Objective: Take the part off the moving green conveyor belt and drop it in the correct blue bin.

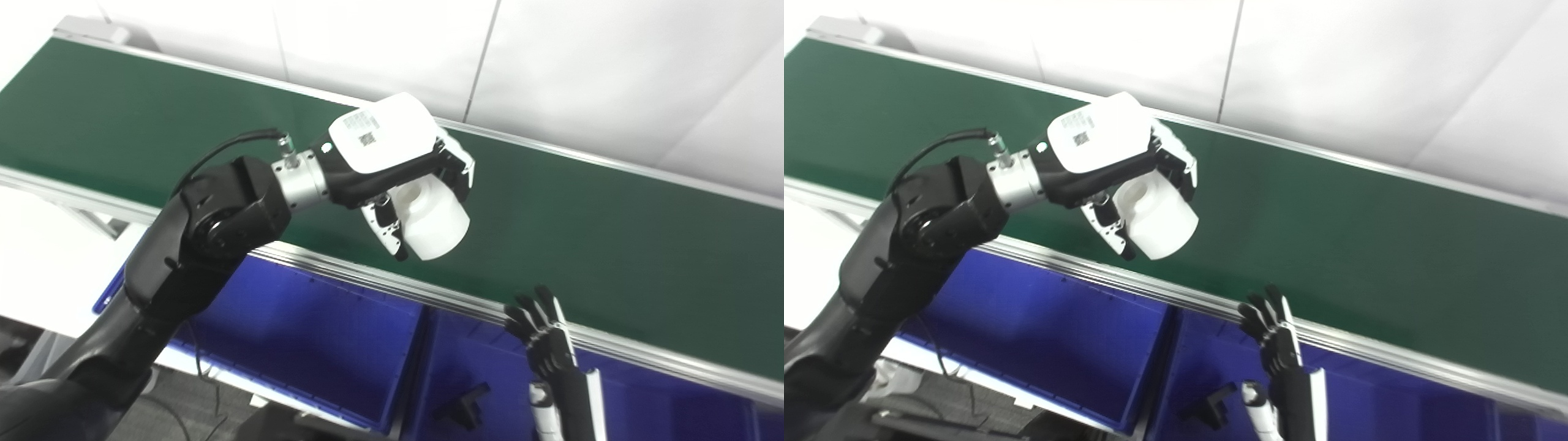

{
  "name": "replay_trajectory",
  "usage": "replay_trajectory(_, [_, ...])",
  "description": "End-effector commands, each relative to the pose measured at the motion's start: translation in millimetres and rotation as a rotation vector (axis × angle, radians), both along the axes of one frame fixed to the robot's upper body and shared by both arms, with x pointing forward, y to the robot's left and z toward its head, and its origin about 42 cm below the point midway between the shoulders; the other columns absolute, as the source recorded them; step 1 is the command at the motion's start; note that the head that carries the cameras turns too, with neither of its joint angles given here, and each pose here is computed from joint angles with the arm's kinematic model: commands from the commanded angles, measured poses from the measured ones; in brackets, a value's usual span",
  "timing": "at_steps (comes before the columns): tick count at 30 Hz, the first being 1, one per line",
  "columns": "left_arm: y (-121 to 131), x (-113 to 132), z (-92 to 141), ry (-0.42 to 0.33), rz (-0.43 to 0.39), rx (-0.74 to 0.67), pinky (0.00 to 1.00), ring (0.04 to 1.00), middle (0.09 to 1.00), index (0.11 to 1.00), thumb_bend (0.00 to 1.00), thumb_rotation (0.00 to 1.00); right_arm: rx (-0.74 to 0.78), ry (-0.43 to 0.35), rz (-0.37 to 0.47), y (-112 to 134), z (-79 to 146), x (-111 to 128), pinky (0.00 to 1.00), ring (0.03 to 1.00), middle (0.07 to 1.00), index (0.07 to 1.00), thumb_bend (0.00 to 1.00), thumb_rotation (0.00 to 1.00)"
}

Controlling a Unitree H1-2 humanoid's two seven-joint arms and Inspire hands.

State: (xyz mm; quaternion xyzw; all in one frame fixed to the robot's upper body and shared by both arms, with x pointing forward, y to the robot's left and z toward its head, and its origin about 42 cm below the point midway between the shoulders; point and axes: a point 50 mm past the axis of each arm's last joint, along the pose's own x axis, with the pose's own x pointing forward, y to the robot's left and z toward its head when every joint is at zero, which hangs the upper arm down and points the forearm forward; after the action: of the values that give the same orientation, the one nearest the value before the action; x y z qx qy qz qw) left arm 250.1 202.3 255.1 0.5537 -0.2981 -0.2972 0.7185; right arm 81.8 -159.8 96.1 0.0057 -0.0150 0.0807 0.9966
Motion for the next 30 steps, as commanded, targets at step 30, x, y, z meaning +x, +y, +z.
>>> replay_trajectory(30, [13.6, -152.0, -95.8, 0.073, 0.448, -0.309, 0.45, 0.431, 0.506, 0.488, 0.5, 0.0, 0.029, -0.014, 0.046, -27.2, -0.6, 3.0, 0.83, 0.856, 0.893, 0.972, 0.77, 0.87])
